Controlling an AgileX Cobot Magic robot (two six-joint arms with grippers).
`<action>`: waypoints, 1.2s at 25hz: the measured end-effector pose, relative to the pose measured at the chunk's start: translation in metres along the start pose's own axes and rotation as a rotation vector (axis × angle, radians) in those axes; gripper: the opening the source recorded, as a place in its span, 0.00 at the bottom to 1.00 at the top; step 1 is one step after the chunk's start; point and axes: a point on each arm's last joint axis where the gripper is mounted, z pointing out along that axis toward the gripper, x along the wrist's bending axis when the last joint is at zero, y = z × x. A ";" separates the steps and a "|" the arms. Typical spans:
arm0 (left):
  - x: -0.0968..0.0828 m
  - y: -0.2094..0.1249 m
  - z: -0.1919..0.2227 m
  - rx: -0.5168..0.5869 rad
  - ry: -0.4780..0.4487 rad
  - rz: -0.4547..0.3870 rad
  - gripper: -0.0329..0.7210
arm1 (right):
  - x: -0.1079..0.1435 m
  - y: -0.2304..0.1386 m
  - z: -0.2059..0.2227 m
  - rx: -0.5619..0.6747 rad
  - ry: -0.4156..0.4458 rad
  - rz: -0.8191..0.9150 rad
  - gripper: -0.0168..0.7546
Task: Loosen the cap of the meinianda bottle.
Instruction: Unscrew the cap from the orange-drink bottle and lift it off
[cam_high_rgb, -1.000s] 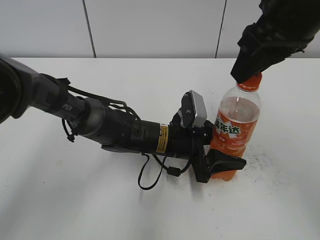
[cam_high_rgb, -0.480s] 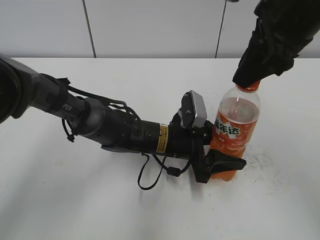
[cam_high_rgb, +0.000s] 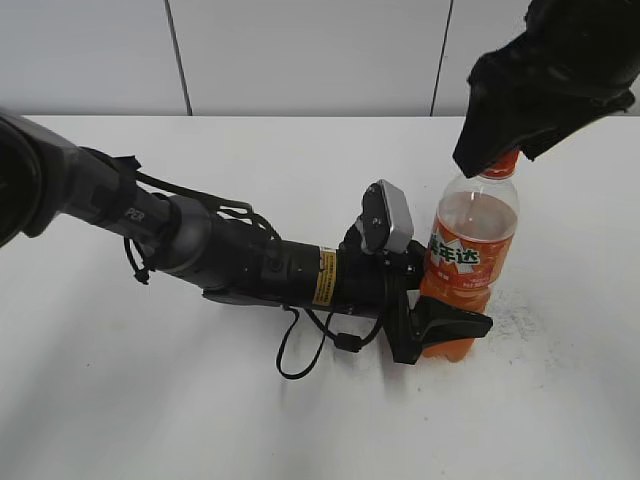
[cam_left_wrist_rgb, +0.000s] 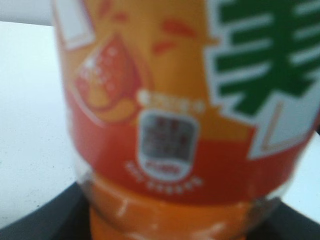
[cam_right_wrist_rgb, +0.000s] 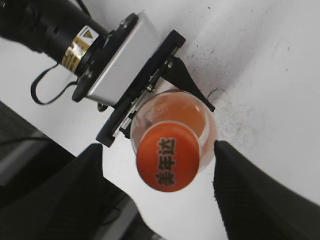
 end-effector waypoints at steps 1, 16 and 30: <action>0.000 0.000 0.000 0.000 0.000 0.000 0.70 | 0.000 0.000 0.000 0.001 -0.003 0.046 0.68; 0.000 0.000 0.000 0.001 0.002 -0.004 0.69 | -0.003 0.000 0.000 0.005 -0.038 0.009 0.37; 0.000 0.000 0.000 0.003 -0.002 0.002 0.69 | -0.004 -0.001 0.000 0.023 -0.047 -0.422 0.57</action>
